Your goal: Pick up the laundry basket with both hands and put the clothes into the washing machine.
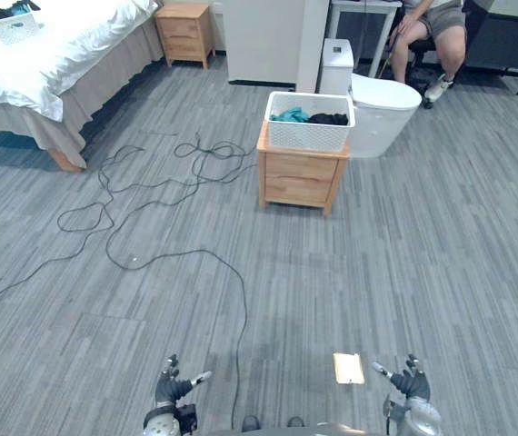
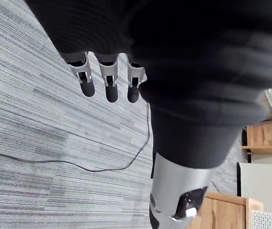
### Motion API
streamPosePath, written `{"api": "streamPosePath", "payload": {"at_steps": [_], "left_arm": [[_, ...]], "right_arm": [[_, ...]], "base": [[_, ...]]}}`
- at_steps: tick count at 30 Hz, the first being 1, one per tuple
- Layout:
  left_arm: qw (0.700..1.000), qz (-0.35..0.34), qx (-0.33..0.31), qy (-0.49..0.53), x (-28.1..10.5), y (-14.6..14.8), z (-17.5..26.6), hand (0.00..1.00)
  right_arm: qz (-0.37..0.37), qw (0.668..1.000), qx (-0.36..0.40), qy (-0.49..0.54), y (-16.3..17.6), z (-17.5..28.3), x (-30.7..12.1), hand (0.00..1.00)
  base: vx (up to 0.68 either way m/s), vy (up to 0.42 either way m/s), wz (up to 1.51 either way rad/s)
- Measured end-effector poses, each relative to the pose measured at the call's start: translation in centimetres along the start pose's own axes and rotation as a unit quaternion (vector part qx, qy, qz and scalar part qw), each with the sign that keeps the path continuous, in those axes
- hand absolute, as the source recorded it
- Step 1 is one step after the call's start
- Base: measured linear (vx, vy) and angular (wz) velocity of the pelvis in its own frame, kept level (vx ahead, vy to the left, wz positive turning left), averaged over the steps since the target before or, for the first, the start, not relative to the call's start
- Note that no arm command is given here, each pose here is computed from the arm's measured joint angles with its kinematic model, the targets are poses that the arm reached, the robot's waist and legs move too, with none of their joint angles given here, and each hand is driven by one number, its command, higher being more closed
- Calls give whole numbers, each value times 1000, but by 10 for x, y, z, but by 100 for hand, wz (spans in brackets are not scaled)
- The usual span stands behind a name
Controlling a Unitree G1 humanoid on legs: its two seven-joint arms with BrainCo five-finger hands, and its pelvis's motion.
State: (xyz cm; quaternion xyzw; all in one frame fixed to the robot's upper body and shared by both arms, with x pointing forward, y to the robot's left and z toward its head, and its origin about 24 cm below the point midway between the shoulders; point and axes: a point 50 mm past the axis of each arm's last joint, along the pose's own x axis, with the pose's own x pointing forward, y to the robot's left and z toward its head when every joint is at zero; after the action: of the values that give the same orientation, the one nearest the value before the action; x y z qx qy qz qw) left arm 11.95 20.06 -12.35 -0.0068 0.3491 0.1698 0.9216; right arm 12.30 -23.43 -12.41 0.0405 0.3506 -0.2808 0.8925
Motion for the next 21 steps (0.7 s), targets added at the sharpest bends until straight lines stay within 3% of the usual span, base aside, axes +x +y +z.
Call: {"api": "streamPosePath", "payload": {"at_steps": [6,12,21], "left_arm": [[1000,1,-17,-24,0,1,11,0],[999,-16,18,-47,8,1,27,0],[998,-36,-1,-53,14,-20,35,0]], "right_arm": [[15,1000,-8,-2,9,5,3,0],[64,997,-34,-12,33,9,-1,0],[71,994,-54,-62,28,32,3,0]], "base": [[57,38,-9],[325,59,-2],[649,-97,29]]}}
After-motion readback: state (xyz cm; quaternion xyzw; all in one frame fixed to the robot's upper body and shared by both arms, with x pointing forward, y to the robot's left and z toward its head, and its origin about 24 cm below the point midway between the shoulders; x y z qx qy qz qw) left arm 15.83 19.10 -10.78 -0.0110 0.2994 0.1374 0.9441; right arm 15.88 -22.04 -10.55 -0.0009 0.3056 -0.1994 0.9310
